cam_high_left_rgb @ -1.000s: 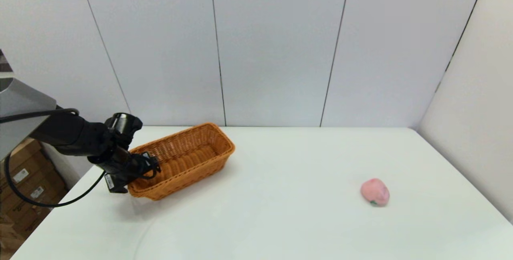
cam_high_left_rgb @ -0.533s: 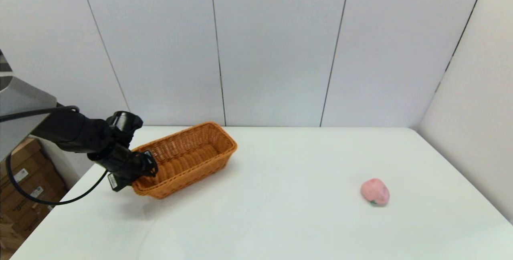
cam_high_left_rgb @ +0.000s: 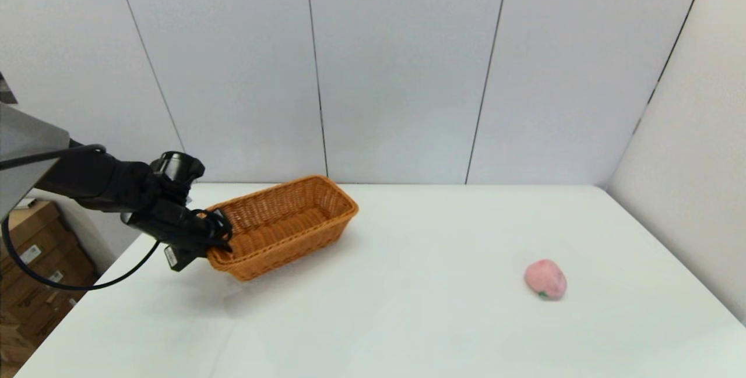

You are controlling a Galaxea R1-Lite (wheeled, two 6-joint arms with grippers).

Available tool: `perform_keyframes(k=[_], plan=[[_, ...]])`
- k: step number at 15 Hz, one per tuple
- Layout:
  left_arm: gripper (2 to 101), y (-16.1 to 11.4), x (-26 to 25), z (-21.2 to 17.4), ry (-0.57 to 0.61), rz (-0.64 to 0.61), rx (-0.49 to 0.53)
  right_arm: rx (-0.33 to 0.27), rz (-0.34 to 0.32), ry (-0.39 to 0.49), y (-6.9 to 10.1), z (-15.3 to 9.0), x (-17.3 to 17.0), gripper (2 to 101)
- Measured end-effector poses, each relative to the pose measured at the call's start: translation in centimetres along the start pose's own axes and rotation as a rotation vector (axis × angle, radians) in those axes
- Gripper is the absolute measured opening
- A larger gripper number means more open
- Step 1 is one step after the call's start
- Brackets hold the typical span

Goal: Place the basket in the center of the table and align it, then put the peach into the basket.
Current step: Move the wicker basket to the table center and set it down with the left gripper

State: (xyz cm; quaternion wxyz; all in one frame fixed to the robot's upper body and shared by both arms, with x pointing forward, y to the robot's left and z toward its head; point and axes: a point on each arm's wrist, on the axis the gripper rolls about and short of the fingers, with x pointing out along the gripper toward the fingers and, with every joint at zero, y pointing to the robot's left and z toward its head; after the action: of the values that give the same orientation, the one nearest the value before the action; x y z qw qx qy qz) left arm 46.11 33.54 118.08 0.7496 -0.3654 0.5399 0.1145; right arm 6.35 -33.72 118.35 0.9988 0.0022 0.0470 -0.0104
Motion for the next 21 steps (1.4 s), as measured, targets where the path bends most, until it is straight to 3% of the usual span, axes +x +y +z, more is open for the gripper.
perform_keyframes(k=[6, 10, 15, 18, 21], plan=[[14.8, -1.6, -1.9, -0.6, 0.157, -0.174, -0.003, 0.0, 0.0, 0.0, 0.0, 0.0, 0.0, 97.3], [14.8, -5.2, -1.7, -4.8, 0.229, -0.179, 0.208, -0.001, 0.0, 0.001, 0.0, 0.0, 0.0, 97.3], [14.8, -11.9, 0.1, -11.9, 0.241, -0.178, 0.473, 0.0, 0.0, 0.001, 0.0, 0.0, 0.0, 97.3], [14.8, -14.1, 2.3, -15.0, 0.239, -0.132, 0.561, 0.001, 0.001, 0.0, 0.0, 0.0, 0.0, 97.3], [14.7, -14.4, 4.1, -16.3, 0.258, -0.085, 0.585, 0.0, 0.0, 0.0, 0.0, 0.0, 0.0, 97.3]])
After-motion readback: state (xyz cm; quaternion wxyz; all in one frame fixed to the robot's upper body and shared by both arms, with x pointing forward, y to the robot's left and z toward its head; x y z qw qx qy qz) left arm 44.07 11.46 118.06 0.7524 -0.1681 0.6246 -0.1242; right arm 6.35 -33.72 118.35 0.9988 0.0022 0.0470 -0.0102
